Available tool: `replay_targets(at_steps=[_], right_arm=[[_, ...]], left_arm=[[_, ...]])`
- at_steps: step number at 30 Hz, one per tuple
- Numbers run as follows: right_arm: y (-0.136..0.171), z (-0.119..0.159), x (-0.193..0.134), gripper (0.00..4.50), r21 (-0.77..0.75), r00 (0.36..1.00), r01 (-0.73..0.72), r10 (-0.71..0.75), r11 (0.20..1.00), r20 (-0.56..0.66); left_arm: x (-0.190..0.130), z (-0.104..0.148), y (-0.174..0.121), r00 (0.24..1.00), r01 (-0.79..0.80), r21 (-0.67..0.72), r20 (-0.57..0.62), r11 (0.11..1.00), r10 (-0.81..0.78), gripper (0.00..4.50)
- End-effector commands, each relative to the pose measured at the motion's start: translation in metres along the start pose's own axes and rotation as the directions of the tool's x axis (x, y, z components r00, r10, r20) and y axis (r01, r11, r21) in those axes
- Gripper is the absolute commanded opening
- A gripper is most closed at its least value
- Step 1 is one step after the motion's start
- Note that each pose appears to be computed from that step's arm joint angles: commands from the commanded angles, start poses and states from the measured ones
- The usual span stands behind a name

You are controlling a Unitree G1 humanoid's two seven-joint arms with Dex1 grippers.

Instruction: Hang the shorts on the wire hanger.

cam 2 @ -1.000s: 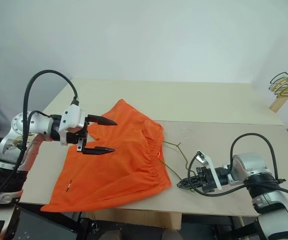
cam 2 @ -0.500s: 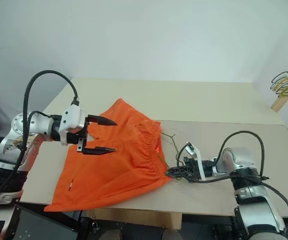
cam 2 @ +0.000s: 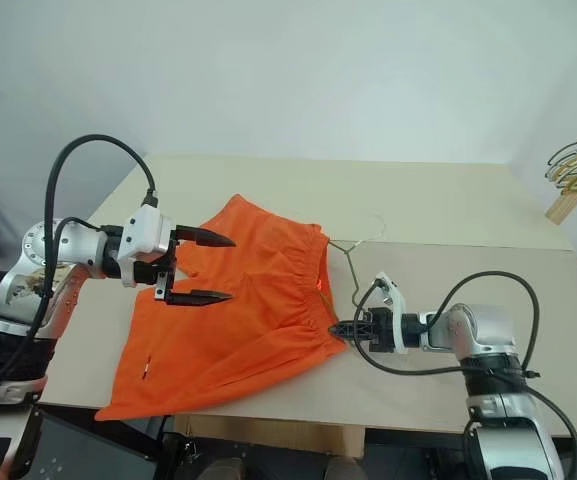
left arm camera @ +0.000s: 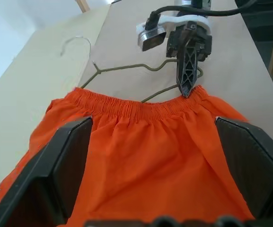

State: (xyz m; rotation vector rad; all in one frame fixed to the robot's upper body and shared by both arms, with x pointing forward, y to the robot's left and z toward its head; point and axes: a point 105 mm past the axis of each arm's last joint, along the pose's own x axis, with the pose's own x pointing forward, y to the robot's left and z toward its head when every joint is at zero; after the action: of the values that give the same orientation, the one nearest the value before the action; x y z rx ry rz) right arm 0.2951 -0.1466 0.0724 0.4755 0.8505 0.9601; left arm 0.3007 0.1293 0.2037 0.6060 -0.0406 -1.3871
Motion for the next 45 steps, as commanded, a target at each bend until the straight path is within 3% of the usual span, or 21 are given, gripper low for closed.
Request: replay_targets(at_steps=[1, 4, 11, 17, 21, 33, 45], right_arm=[[0.025, 0.025, -0.017, 0.0, -0.347, 0.996, 0.081, -0.062, 0.934, 0.066], [0.038, 0.037, -0.026, 0.0, -0.568, 0.984, 0.175, -0.156, 0.804, 0.082], [0.051, 0.05, -0.027, 0.0, -0.784, 0.96, 0.224, -0.268, 0.58, 0.076], [0.06, 0.051, -0.024, 0.0, -0.838, 0.957, 0.164, -0.29, 0.52, 0.008], [0.062, 0.046, -0.024, 0.0, -0.846, 0.954, 0.13, -0.299, 0.516, -0.036], [0.071, 0.046, -0.025, 0.0, -0.87, 0.95, 0.102, -0.306, 0.482, -0.059], [0.075, 0.051, -0.027, 0.0, -0.879, 0.948, 0.097, -0.313, 0.467, -0.063]], left_arm=[[-0.006, 0.016, 0.021, 0.998, -0.052, 0.08, 0.023, 0.995, 0.05, 4.48], [-0.008, 0.027, 0.046, 0.995, -0.092, 0.132, 0.042, 0.987, 0.088, 4.48], [-0.009, 0.053, 0.081, 0.995, -0.083, 0.239, 0.074, 0.968, 0.067, 4.48], [0.003, 0.048, 0.08, 0.993, 0.12, 0.287, -0.034, 0.95, -0.115, 4.48], [0.012, 0.025, 0.074, 0.959, 0.252, 0.281, -0.203, 0.926, -0.2, 4.48], [0.024, -0.02, 0.065, 0.863, 0.406, 0.241, -0.419, 0.881, -0.283, 4.48], [0.023, -0.027, 0.06, 0.862, 0.41, 0.229, -0.414, 0.883, -0.293, 0.52]])
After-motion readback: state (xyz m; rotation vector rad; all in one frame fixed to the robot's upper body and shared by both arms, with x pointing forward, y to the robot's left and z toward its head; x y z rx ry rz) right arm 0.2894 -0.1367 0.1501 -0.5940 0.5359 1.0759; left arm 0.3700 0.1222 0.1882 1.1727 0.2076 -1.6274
